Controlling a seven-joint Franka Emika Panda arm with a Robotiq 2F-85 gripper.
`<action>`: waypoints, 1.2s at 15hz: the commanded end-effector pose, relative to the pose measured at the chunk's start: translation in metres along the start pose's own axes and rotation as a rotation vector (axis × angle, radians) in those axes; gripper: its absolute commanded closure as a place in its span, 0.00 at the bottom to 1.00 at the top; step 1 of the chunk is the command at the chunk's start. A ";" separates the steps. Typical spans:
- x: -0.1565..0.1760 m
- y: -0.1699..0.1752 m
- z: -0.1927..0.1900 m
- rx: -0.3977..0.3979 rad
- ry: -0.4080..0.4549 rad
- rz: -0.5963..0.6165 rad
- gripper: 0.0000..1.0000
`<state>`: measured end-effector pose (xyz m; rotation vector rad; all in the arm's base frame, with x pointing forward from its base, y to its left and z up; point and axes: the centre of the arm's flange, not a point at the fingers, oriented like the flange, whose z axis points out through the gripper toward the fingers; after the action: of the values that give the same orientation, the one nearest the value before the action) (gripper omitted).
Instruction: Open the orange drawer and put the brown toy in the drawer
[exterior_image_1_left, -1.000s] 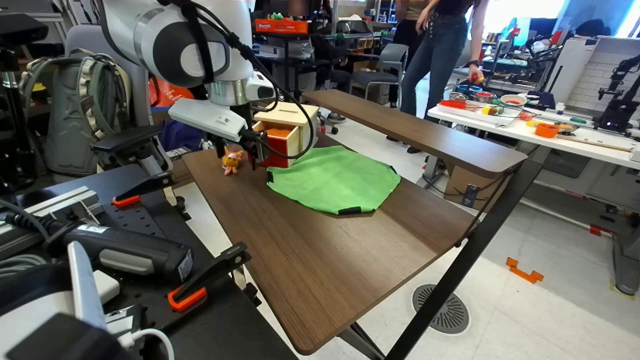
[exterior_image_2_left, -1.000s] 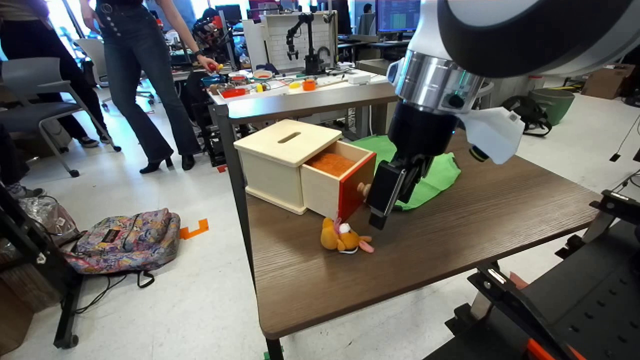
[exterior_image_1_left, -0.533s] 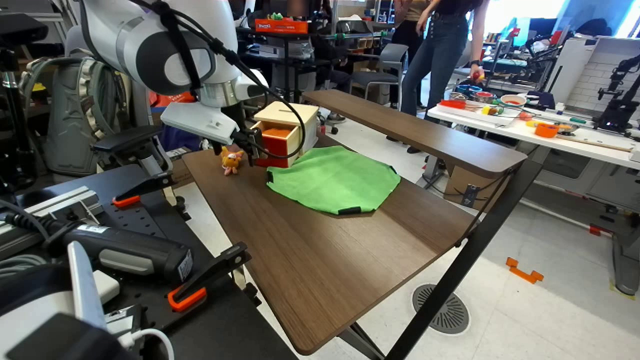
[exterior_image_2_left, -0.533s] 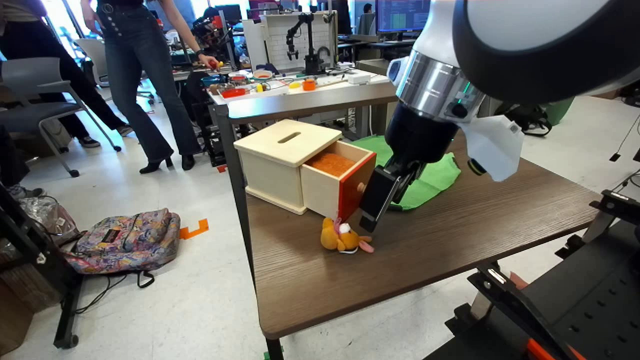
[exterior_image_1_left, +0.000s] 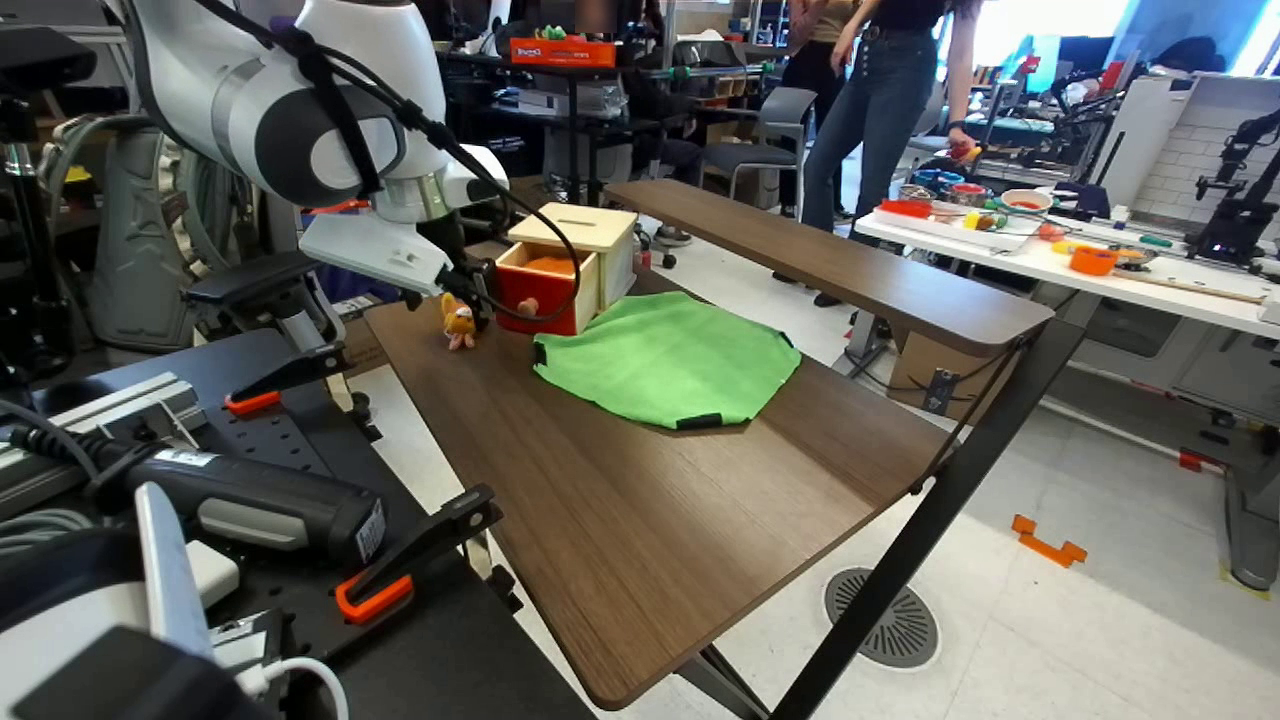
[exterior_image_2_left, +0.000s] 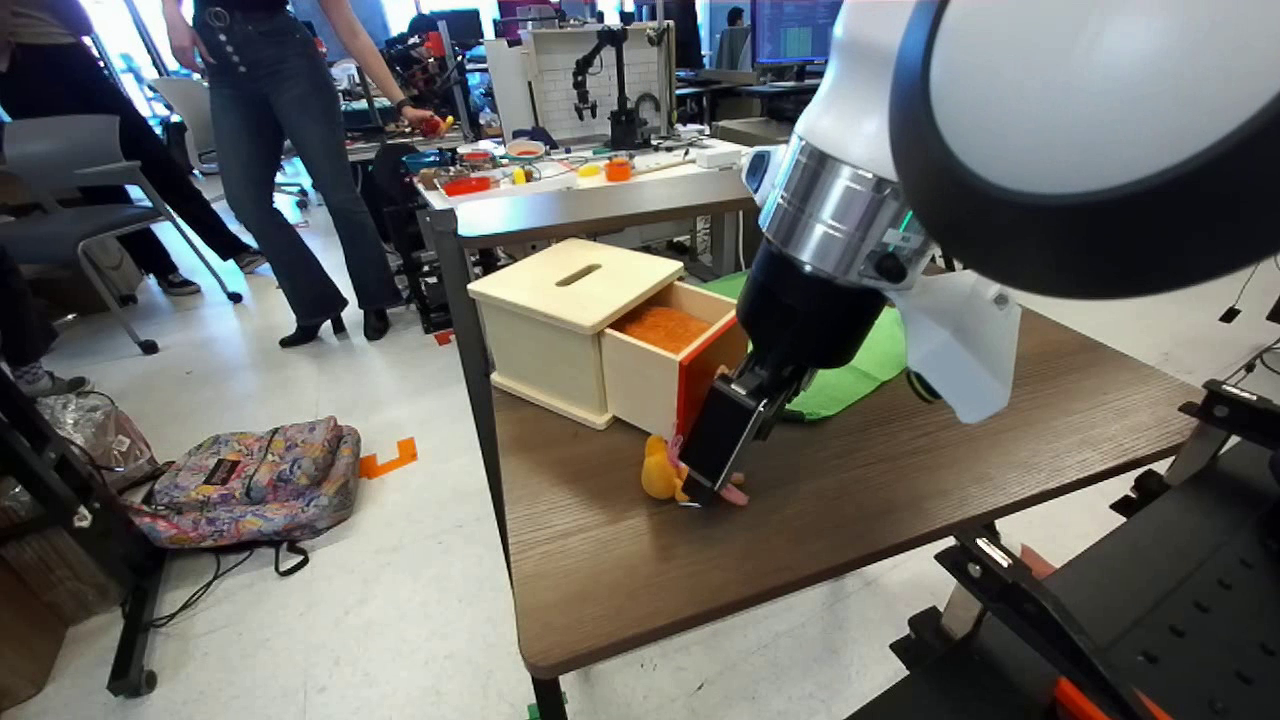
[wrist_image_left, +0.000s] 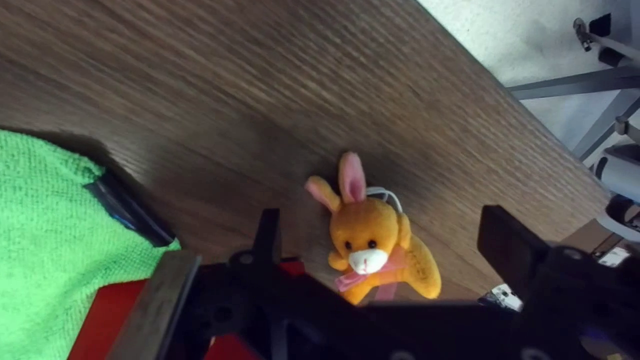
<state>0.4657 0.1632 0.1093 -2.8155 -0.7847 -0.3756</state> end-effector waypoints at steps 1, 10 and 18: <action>0.002 -0.010 0.012 -0.002 0.029 -0.011 0.00; 0.017 -0.011 0.026 -0.026 0.095 -0.026 0.00; 0.017 -0.001 0.037 -0.048 0.076 -0.034 0.73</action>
<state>0.4822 0.1794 0.0855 -2.8140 -0.8119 -0.4795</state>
